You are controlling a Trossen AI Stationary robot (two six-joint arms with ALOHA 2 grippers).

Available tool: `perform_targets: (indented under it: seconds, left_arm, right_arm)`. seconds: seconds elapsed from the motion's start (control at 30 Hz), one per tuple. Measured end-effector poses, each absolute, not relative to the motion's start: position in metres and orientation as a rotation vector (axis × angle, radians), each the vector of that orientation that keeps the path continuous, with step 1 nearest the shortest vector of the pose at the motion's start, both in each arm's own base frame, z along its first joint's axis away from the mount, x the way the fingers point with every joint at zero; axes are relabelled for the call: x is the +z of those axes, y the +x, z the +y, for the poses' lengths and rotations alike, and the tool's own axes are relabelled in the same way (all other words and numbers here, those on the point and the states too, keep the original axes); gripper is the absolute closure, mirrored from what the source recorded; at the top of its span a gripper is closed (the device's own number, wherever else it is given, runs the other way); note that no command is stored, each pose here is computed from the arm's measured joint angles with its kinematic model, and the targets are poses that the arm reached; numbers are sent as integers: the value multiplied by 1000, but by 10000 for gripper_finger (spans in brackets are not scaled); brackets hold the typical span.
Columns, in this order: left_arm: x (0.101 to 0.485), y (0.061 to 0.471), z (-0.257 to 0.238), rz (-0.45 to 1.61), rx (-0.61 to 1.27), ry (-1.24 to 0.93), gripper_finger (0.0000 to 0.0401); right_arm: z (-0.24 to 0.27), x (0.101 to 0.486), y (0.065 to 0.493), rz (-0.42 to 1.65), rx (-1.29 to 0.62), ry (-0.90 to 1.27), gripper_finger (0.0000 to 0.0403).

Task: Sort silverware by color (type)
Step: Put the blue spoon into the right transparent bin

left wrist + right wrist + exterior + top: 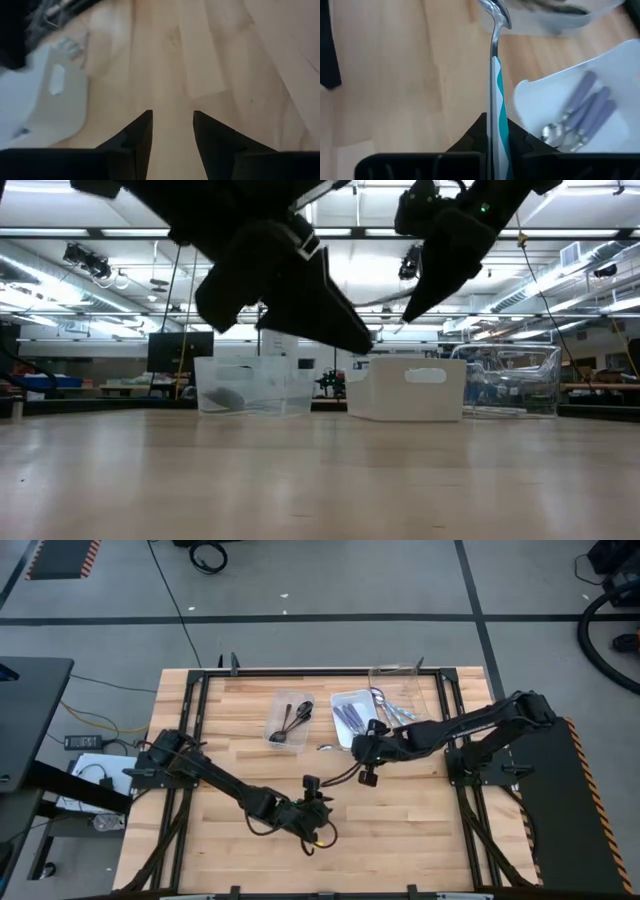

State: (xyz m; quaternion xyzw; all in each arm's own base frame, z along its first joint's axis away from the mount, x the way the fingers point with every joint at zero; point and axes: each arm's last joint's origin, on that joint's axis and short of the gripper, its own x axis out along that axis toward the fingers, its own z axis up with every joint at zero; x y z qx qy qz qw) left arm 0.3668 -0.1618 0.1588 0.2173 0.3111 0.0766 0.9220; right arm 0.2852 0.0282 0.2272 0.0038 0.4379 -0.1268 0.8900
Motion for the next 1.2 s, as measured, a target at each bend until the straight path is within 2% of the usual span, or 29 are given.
perform_targets:
  seconds: [0.3,0.63,1.2]
  left_arm:
    - [137,355,-157,547,91,344,253]
    - [123,348,-135,413,24,219,253]
    - [130,349,-122,380,-42,179,253]
  right_arm:
    - [25,246,274,838,-322,34,375]
    - [20,256,250,872,-475,118,375]
    - [0,262,217,934,-767,140,375]
